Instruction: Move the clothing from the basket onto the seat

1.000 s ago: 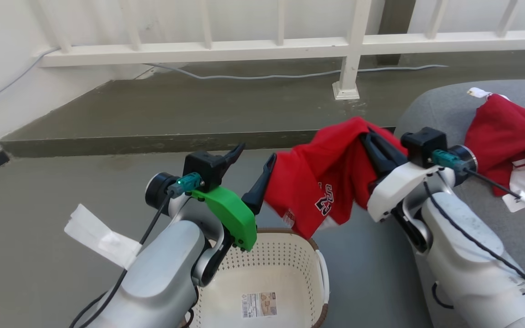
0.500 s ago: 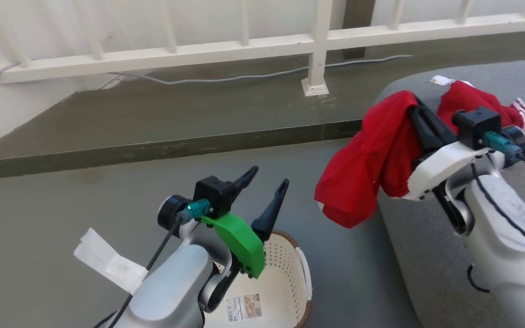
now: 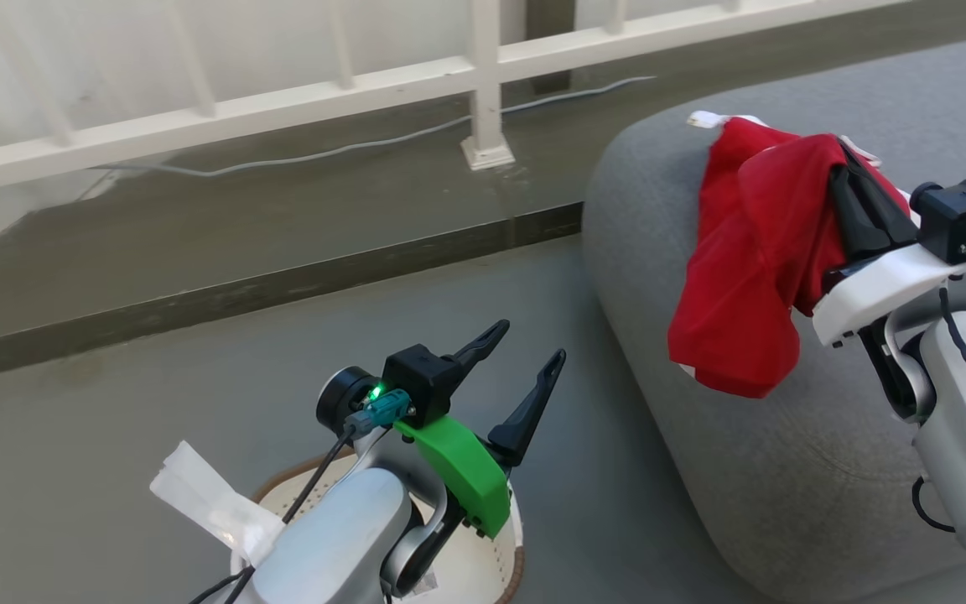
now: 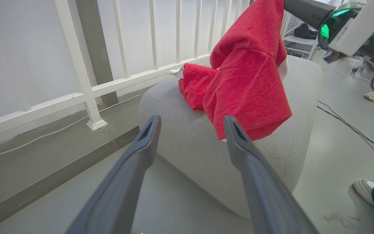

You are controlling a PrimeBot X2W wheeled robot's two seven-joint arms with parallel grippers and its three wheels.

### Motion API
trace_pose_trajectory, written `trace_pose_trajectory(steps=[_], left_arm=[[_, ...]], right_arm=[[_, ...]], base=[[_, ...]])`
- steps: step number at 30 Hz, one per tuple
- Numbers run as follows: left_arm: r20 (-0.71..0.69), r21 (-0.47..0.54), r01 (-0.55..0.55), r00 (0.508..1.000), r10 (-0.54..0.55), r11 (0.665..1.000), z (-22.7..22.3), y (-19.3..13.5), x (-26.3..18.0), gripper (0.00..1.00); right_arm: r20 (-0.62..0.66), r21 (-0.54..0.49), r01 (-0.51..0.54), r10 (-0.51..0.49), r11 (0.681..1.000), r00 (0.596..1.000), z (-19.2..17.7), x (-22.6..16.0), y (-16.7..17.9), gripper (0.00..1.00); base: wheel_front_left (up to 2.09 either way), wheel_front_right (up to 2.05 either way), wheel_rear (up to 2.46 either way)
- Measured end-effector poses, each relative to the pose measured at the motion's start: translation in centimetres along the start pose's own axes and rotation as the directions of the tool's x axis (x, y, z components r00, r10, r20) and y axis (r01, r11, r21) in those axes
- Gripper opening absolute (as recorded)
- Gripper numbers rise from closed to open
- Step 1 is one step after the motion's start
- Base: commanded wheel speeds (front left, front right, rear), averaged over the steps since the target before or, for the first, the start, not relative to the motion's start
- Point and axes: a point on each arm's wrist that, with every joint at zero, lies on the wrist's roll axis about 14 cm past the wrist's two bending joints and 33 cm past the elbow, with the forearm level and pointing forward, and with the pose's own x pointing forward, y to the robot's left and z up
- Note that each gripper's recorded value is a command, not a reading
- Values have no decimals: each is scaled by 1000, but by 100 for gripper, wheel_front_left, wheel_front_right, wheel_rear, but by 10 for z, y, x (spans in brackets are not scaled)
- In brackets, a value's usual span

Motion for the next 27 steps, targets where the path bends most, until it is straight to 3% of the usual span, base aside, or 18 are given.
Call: trace_pose_trajectory(steps=[15,27], left_arm=[[-31,-52,191,981,-193,980,-20,-50,28,100],[-59,-89,236,969,-242,968,-37,-53,33,100]], right_arm=[[-46,-38,209,-211,977,977,-10,-57,-70,0],[-79,-46,294,-297,955,952,-20,-62,-96,0]], base=[[0,0,0],[0,0,0]])
